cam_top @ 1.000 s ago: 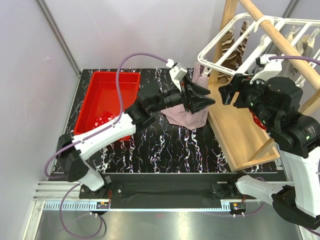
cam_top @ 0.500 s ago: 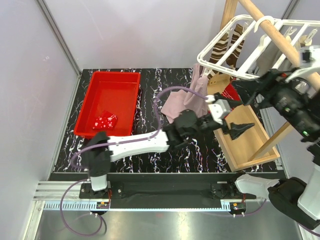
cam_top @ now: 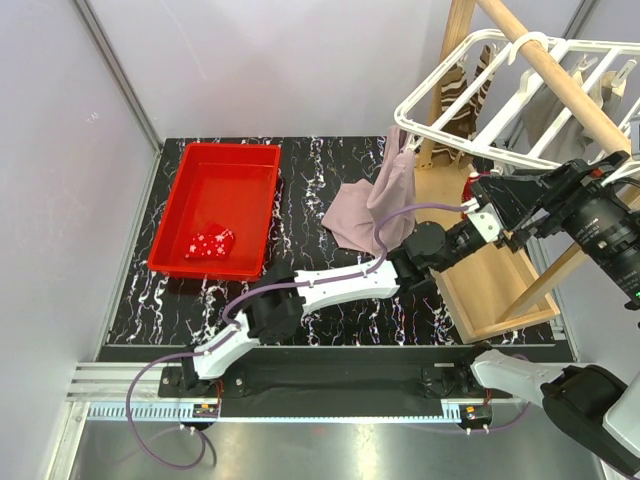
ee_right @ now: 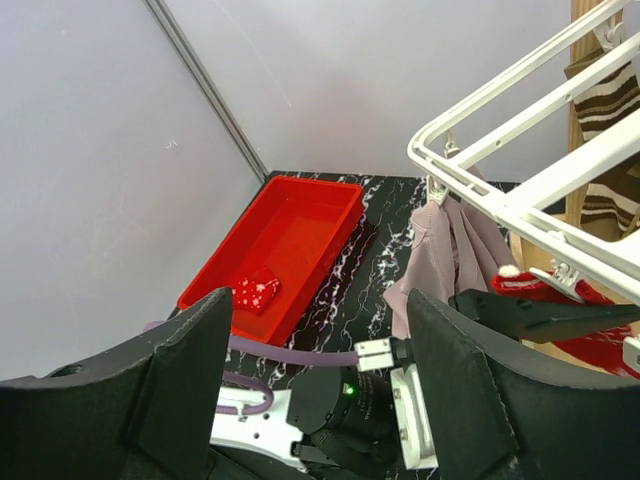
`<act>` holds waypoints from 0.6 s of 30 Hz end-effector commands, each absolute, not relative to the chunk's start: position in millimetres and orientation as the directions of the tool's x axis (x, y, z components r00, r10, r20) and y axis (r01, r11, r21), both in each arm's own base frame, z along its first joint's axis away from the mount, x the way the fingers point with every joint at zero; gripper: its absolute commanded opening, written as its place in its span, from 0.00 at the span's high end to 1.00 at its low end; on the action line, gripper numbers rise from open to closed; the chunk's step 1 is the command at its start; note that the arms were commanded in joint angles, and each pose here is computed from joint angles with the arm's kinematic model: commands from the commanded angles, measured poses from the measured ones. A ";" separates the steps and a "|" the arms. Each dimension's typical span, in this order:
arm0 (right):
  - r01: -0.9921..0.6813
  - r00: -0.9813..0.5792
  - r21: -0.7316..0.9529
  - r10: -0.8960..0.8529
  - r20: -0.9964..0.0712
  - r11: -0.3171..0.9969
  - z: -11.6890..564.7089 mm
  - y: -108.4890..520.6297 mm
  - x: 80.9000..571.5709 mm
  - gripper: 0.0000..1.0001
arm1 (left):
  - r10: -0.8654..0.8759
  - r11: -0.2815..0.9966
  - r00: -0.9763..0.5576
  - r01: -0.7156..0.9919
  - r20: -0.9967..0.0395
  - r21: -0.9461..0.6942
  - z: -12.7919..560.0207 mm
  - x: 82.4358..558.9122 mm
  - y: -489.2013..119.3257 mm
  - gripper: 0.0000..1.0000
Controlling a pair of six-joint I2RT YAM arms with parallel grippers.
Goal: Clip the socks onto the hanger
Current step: Open the clamp at the hanger.
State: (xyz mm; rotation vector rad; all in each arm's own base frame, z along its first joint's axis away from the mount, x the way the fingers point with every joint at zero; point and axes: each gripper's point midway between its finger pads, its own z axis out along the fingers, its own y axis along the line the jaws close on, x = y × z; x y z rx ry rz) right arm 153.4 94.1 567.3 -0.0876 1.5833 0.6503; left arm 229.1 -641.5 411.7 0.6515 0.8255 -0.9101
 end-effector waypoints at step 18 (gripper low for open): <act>-0.368 -0.151 0.313 0.276 -0.949 0.876 545.2 75.5 145.3 0.26 | -0.591 0.475 0.346 0.879 -0.729 0.032 485.5 223.8 -613.3 0.90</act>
